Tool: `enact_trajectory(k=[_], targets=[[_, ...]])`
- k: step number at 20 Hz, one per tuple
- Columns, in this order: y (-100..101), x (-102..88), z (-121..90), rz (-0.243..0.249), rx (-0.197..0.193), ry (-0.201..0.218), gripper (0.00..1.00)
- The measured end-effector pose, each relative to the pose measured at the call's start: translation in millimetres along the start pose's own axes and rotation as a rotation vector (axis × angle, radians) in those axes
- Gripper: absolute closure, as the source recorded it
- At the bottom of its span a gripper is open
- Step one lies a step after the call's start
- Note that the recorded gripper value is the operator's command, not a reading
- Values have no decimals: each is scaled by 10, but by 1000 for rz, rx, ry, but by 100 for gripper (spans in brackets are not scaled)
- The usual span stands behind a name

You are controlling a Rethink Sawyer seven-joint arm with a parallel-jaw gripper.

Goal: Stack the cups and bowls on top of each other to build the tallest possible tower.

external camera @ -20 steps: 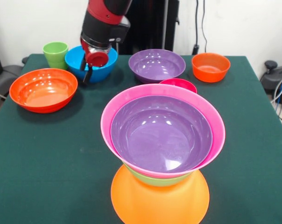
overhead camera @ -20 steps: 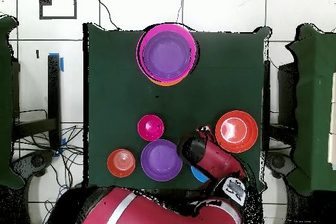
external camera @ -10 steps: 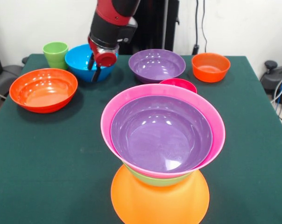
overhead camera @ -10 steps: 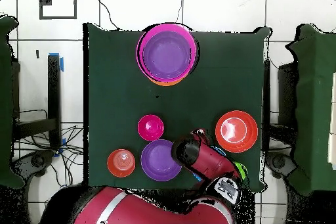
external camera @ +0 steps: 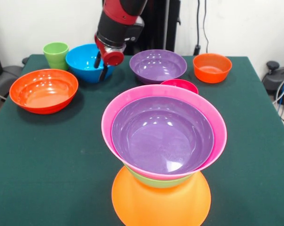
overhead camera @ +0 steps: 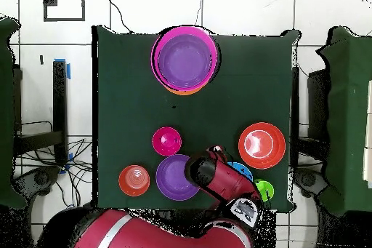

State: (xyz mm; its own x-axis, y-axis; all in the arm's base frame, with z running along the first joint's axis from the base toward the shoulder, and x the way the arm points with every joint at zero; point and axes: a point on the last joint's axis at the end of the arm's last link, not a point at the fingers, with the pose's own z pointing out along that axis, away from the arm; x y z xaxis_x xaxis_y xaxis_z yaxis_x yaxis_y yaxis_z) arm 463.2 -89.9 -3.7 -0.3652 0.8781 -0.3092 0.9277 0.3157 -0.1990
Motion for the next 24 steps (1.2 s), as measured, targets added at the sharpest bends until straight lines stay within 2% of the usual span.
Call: enact_trajectory(k=[13,24], targets=[[-125,179,30,-15,23,8,0],[-272,304,324,-44,38,-27,0]])
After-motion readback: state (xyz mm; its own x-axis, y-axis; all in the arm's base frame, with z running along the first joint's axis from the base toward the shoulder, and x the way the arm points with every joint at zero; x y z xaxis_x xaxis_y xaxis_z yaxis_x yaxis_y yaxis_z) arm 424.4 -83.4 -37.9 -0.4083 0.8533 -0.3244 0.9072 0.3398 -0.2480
